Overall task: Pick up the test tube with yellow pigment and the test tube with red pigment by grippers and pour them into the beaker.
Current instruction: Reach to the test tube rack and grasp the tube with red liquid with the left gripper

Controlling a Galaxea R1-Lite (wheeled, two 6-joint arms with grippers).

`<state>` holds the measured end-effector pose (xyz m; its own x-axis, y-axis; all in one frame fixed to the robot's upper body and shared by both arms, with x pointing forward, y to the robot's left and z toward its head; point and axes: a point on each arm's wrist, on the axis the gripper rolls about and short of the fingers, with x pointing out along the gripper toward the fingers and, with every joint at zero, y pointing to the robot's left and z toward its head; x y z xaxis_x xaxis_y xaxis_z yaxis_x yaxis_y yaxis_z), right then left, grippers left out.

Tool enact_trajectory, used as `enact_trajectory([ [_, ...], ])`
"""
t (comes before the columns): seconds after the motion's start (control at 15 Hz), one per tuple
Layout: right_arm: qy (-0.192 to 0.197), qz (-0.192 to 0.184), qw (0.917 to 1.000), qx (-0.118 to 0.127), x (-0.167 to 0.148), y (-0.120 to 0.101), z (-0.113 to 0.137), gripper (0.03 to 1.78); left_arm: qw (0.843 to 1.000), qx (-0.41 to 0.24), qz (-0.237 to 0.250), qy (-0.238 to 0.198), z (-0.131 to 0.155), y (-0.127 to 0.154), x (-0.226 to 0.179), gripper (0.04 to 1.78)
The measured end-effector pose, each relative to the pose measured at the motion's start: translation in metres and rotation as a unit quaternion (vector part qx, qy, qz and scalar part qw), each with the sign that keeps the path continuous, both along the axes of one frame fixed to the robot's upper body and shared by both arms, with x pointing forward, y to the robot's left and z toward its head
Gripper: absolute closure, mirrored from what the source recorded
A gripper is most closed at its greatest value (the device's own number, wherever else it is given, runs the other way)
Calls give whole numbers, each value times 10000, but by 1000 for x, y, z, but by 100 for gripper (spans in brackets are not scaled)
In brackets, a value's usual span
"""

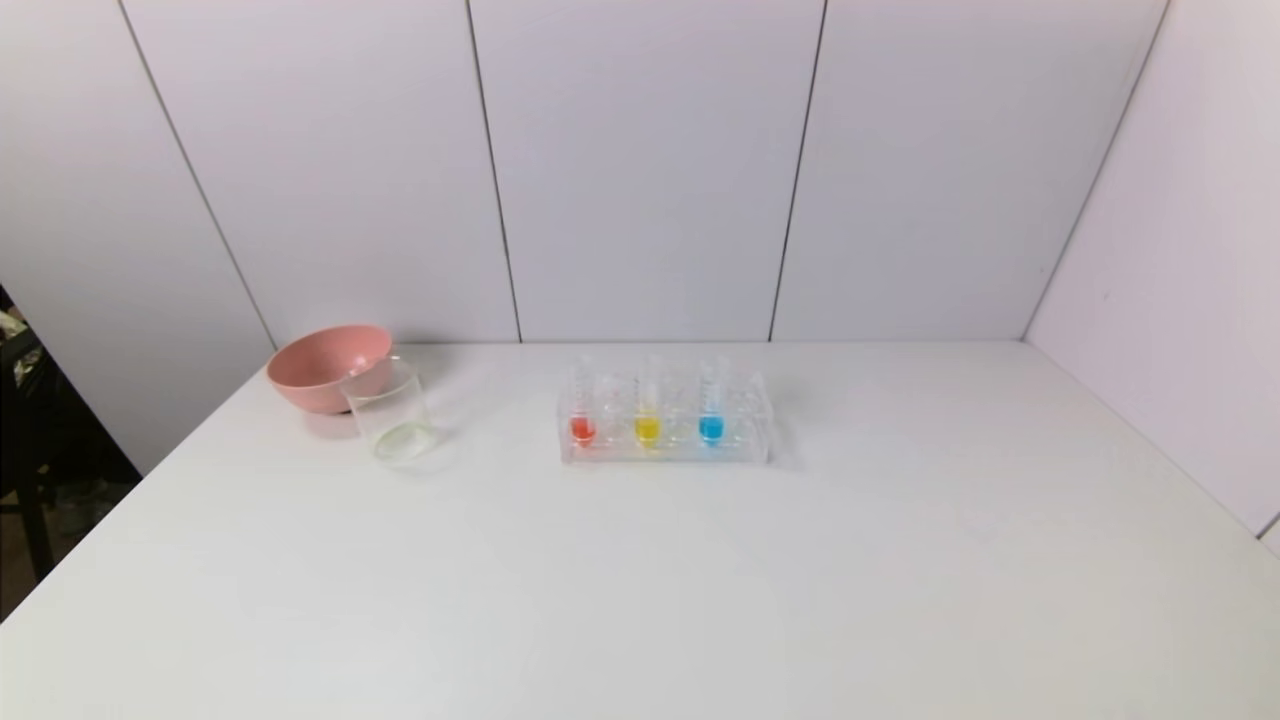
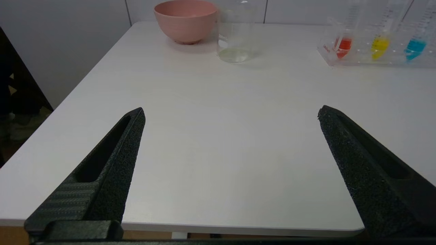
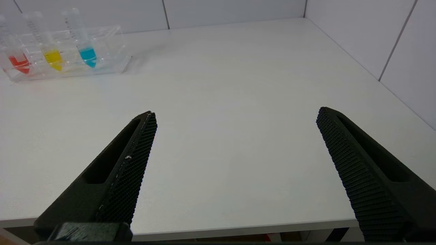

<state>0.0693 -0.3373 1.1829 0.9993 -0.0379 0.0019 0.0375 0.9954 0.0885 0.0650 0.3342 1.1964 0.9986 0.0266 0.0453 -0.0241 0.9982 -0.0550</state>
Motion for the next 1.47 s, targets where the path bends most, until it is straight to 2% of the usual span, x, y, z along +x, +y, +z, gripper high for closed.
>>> enact_trajectory([
  [0.27, -2, 2, 10000, -1, 0, 0, 0, 10, 9996, 12, -148, -246, 36, -1, -5, 5],
  [0.53, -2, 2, 10000, 0, 0, 0, 0, 10, 9993, -107, -361, 60, 67, 0, 15, 5],
  [0.87, -2, 2, 10000, 0, 0, 0, 0, 10, 9947, -131, -642, 790, 93, -6, 87, 5],
  [1.13, -2, 2, 10000, 0, 0, 0, 0, 10, 9849, -113, -1477, 895, 106, -18, 151, 5],
  [1.47, -2, 2, 10000, -1, 0, 0, 0, 10, 9629, 38, -2223, 1531, 99, -62, 203, 5],
])
